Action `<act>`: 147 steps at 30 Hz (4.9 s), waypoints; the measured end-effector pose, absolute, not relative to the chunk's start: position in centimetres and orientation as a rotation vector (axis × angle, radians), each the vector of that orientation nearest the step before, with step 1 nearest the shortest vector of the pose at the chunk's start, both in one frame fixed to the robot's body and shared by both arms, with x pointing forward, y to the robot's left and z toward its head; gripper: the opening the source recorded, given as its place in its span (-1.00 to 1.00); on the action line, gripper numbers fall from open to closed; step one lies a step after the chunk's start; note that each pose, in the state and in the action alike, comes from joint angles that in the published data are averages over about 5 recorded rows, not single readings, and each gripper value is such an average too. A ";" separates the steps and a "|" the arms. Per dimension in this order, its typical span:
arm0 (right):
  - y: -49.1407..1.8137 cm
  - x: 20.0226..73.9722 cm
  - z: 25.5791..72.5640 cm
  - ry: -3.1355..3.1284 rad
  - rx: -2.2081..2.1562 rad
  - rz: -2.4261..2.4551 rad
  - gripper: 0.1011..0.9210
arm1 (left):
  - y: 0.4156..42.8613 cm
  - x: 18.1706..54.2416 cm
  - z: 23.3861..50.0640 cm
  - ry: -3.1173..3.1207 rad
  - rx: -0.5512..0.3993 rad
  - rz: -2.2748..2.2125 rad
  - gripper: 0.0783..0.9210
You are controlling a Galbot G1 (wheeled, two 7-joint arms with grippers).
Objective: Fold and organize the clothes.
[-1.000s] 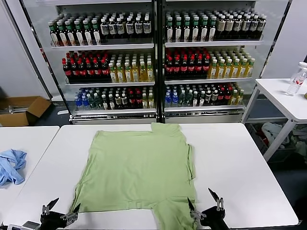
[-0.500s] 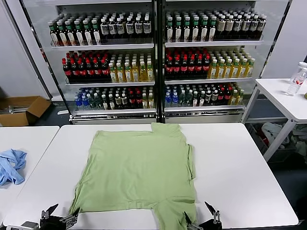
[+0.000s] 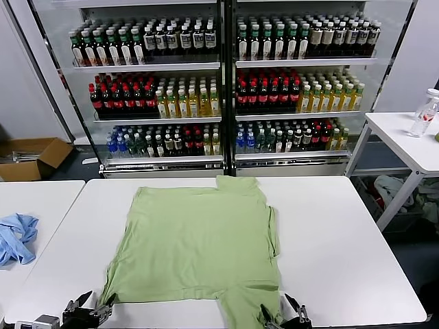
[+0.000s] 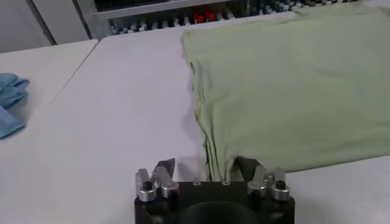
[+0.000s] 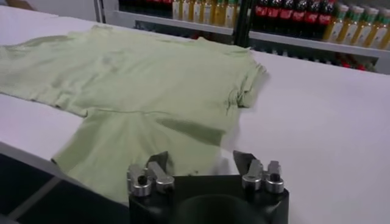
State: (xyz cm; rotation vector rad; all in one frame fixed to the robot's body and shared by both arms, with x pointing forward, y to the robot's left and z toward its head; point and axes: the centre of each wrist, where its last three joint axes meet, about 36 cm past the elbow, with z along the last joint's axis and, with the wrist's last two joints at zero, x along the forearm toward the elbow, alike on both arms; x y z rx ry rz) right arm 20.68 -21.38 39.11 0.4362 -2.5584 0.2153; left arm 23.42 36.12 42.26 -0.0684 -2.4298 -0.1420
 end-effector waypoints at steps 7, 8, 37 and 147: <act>-21.9 21.5 39.0 -2.563 0.426 0.190 -0.60 | 35.8 23.5 41.8 -2.436 -0.091 -0.126 -0.27; -22.0 21.6 39.0 -2.564 0.425 0.189 -0.66 | 35.7 23.5 41.8 -2.438 -0.095 -0.124 -0.33; -25.6 18.6 48.0 -2.627 0.409 0.245 -0.97 | 33.5 20.5 45.8 -2.437 -0.189 -0.216 -0.98; -25.1 32.8 38.5 -2.687 0.185 0.166 -0.95 | 32.7 31.7 39.5 -2.524 -0.086 -0.064 -0.70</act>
